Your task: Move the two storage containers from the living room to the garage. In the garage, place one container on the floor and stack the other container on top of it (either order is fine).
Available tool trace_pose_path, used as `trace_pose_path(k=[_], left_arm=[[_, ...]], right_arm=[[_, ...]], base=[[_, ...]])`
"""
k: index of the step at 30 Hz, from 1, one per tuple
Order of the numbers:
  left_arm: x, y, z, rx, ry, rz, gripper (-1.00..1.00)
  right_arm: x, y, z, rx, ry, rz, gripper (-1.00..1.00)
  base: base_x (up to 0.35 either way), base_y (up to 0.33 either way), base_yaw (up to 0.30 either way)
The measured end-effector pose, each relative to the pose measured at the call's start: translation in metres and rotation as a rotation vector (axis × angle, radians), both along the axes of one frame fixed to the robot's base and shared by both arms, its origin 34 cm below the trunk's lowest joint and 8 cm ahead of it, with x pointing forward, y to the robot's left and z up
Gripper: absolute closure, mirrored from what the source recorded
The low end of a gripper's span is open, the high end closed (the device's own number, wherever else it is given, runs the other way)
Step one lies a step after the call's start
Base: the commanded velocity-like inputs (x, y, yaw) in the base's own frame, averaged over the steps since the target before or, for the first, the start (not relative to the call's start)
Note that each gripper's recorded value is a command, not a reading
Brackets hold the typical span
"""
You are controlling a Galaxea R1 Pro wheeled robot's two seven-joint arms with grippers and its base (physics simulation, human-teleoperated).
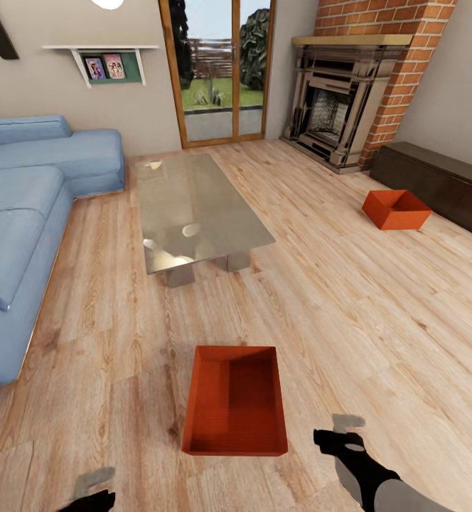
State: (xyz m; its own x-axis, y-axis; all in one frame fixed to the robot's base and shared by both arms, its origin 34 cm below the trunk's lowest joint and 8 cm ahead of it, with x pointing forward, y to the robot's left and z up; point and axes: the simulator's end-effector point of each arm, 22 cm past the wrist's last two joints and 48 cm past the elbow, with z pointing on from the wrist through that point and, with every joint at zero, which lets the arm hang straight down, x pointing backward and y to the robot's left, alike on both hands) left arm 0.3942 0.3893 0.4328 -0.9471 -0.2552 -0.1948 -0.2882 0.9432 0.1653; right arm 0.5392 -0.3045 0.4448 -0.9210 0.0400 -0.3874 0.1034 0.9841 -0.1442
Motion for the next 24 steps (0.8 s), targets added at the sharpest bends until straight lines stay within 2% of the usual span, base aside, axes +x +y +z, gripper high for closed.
trace_pose_path(k=[3, 5, 7, 9, 11, 12, 14, 19, 24], left_arm=[[0.034, 0.002, 0.004, 0.021, -0.026, 0.013, -1.00], [0.066, -0.007, 0.007, 0.018, -0.057, 0.016, -1.00], [0.087, -0.026, 0.009, -0.002, -0.079, 0.014, -1.00], [0.106, -0.072, 0.008, -0.045, -0.094, 0.011, -1.00], [0.104, -0.107, 0.005, -0.082, -0.084, 0.007, -1.00], [0.096, -0.121, 0.001, -0.097, -0.066, 0.002, -1.00], [0.085, -0.135, -0.003, -0.106, -0.049, -0.009, -1.00], [0.085, -0.146, -0.004, -0.085, -0.096, -0.059, -1.00], [0.087, -0.158, -0.003, -0.078, -0.109, -0.127, -1.00]], right_arm=[[0.029, 0.004, 0.009, 0.006, -0.038, -0.001, -1.00], [0.036, 0.007, 0.012, 0.010, -0.049, -0.002, -1.00], [0.040, 0.012, 0.013, 0.016, -0.054, -0.001, -1.00], [0.042, 0.058, 0.012, 0.074, -0.054, 0.013, -1.00], [0.036, 0.086, 0.011, 0.108, -0.049, 0.022, -1.00], [0.031, 0.093, 0.009, 0.116, -0.045, 0.024, -1.00], [0.022, 0.097, 0.005, 0.120, -0.043, 0.025, -1.00], [0.012, 0.098, 0.003, 0.119, -0.056, 0.027, -1.00], [0.011, 0.101, 0.003, 0.123, -0.061, 0.029, -1.00]], base=[[0.000, 0.000, 0.000], [0.000, 0.000, 0.000], [0.000, 0.000, 0.000], [0.000, 0.000, 0.000], [0.000, 0.000, 0.000], [0.000, 0.000, 0.000], [0.000, 0.000, 0.000], [0.000, 0.000, 0.000], [0.000, 0.000, 0.000]])
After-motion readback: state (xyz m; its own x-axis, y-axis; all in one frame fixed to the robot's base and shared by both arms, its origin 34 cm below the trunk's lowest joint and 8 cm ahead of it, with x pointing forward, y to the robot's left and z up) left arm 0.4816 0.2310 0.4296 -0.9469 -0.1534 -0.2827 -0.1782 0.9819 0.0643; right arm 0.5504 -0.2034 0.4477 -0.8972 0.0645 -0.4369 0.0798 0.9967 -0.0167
